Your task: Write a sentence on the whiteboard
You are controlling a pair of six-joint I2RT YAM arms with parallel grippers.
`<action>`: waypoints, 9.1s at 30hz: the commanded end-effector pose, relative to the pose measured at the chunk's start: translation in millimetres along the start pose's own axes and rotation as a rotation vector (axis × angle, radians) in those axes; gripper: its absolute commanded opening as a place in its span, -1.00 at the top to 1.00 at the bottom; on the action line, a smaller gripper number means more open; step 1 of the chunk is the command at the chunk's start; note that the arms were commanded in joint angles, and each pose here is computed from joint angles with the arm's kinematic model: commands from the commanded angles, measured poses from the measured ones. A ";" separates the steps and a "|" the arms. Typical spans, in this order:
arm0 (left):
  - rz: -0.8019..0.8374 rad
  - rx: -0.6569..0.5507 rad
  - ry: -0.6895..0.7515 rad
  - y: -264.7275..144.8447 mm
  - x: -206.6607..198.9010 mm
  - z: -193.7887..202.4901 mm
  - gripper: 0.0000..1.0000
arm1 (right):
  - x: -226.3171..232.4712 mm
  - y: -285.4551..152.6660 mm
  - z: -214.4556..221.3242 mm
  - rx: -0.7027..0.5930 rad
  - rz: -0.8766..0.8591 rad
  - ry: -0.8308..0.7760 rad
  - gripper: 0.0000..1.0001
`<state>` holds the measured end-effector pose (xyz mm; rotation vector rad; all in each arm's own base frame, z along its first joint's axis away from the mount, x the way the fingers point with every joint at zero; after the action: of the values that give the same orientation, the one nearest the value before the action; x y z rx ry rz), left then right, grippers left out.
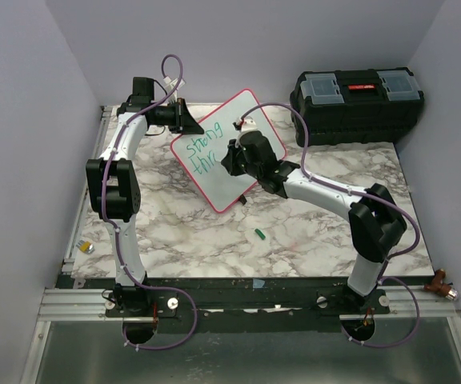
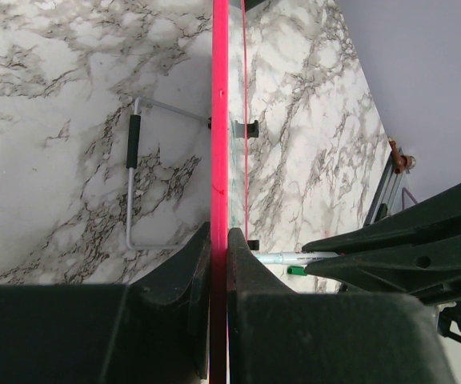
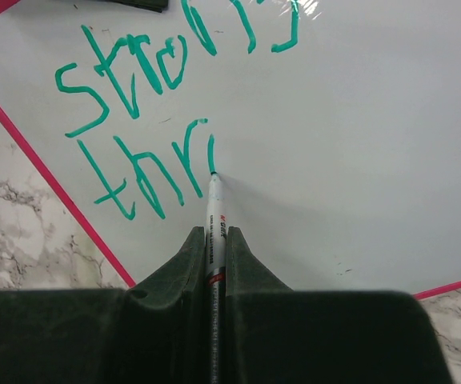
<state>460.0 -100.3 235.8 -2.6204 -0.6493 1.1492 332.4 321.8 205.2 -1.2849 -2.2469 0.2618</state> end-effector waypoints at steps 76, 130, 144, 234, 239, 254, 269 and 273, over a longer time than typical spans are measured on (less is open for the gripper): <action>0.009 0.007 0.087 4.4 -10.4 0.3 1.00 | -4.8 14.2 -21.2 -0.082 0.022 0.005 0.99; 0.012 0.007 0.087 4.6 -10.9 0.1 1.00 | -12.7 23.5 -17.7 -0.058 0.099 -0.012 0.99; 0.009 0.007 0.085 4.2 -10.7 0.3 1.00 | -22.0 9.3 13.2 0.016 0.085 0.023 0.99; 0.020 0.004 0.085 5.2 -10.3 -0.5 1.00 | -33.8 10.5 -3.9 0.028 0.020 0.045 0.99; 0.020 0.005 0.084 5.1 -10.4 -0.3 1.00 | -39.2 7.4 -3.5 0.018 0.069 0.043 0.99; 0.020 0.005 0.085 5.7 -10.8 -0.3 1.00 | -33.9 24.4 -30.0 -0.043 0.106 0.020 0.99; 0.021 0.003 0.086 5.8 -10.8 -1.1 1.00 | -36.5 17.7 -8.3 0.023 0.066 0.032 0.99; 0.023 0.002 0.088 5.6 -11.4 -1.6 1.00 | -37.5 10.0 1.5 0.055 0.045 0.039 0.99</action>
<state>459.8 -99.2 235.2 -2.6146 -0.6577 1.1574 371.2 301.4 211.9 -1.3668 -2.2080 0.1922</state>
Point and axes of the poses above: each gripper's point midway between its finger pads, its own y axis out along the fingers, its own x axis along the line the jaws close on, z = x × y, the point moved 8 cm from there along -y, back along the fingers, and after that the axes turned 5 degrees about y, right-handed, at the moved point
